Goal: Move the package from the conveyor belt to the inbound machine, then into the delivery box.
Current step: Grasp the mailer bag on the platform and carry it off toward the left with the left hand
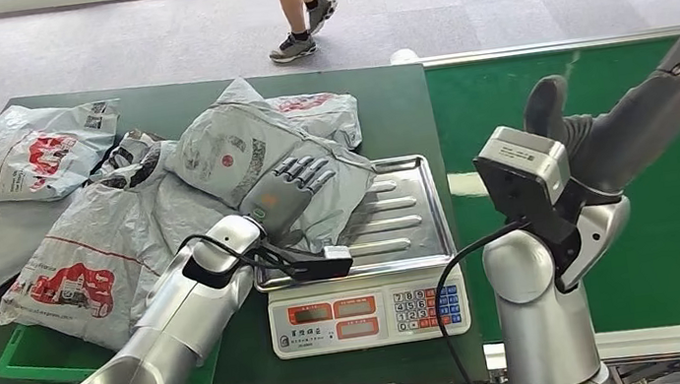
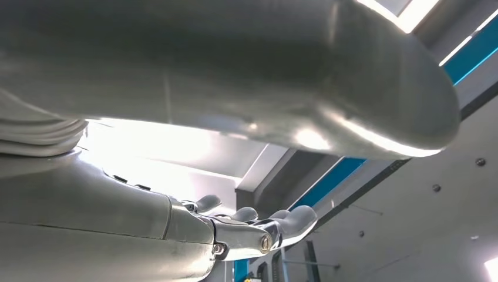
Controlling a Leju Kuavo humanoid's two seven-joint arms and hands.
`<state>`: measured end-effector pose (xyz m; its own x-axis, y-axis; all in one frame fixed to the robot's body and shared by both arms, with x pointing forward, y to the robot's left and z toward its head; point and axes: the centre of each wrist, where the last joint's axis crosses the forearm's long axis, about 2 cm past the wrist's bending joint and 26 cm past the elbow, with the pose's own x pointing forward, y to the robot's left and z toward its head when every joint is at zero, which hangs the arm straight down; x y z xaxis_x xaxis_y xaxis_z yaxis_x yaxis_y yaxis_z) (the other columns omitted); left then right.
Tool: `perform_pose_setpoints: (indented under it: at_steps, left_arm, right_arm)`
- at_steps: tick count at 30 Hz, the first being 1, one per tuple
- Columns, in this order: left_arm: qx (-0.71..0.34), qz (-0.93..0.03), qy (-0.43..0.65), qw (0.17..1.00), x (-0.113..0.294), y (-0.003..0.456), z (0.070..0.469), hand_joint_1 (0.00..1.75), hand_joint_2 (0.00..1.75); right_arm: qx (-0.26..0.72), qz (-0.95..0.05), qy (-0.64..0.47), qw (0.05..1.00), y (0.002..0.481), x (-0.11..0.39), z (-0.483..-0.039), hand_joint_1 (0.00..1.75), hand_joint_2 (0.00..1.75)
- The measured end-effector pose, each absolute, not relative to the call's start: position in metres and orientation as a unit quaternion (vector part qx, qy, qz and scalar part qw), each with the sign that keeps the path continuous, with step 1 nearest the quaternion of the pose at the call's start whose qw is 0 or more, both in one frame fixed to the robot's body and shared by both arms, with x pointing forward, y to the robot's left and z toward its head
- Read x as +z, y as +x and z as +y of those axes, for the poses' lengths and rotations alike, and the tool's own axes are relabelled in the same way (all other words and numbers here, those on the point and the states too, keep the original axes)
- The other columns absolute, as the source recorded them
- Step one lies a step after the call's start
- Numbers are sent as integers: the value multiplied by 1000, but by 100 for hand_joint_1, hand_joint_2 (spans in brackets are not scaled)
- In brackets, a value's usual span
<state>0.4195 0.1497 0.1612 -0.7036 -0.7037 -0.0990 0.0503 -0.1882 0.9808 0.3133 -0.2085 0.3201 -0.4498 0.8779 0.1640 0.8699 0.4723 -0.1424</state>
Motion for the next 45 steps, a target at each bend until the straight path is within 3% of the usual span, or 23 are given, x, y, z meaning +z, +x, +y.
perform_pose_setpoints:
  at_steps: [3, 39, 41, 45]
  left_arm:
    - [-730, -566, 278, 264, 161, 422, 151, 172, 175]
    - [-706, -550, 380, 233, 162, 426, 168, 175, 175]
    - [-659, -575, 428, 229, 167, 425, 169, 175, 175]
    - [-415, -682, 570, 195, 215, 426, 188, 175, 175]
  right_arm:
    - [18, -849, -516, 110, 313, 319, -210, 0, 0]
    - [20, -842, -523, 127, 308, 306, -216, 0, 0]
    - [20, -839, -528, 129, 305, 304, -217, 0, 0]
    - [15, -827, -544, 141, 292, 297, -223, 0, 0]
